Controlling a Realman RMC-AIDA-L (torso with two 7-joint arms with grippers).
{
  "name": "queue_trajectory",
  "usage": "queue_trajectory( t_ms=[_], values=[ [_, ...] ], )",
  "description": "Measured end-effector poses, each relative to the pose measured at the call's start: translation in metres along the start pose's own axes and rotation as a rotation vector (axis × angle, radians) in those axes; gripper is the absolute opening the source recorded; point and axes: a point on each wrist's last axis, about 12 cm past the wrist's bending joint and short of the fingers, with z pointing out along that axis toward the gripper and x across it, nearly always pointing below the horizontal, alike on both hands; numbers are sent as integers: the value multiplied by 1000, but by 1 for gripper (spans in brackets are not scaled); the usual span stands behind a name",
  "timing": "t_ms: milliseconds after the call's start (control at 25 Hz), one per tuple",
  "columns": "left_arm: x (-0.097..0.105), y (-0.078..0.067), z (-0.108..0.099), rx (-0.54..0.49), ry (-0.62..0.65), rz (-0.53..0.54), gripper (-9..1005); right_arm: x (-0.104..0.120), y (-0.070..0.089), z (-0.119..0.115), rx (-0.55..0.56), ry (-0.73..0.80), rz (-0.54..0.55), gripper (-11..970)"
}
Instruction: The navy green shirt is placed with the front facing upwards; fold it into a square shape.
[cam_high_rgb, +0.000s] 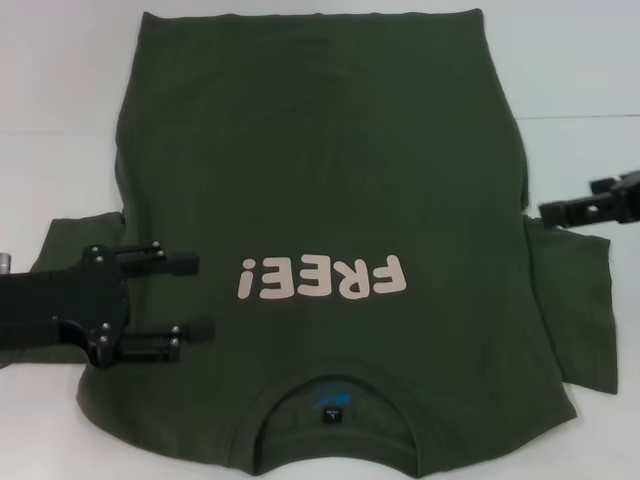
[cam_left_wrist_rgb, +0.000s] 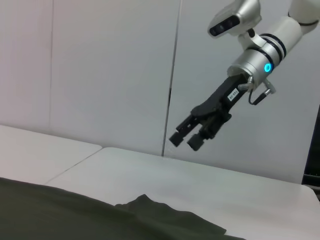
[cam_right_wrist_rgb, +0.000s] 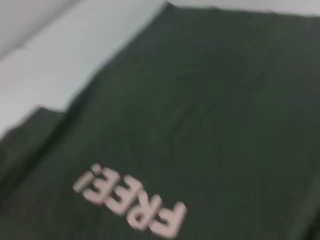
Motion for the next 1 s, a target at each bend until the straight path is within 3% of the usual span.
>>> queue_trajectory(
  t_ms=[200, 440, 720, 1000],
  values=[
    [-1, 1, 1, 3, -2, 1, 798, -2, -2, -6, 9, 112, 26, 893],
    [0, 0, 4, 11, -8, 0, 798, -2, -1, 1, -54, 263, 108, 948],
    [0, -1, 6, 17, -13, -3, 799, 17, -22, -8, 18, 304, 234, 934],
    [1, -1, 8, 14, -14, 0, 799, 43, -48, -11, 21, 313, 344, 907]
  ],
)
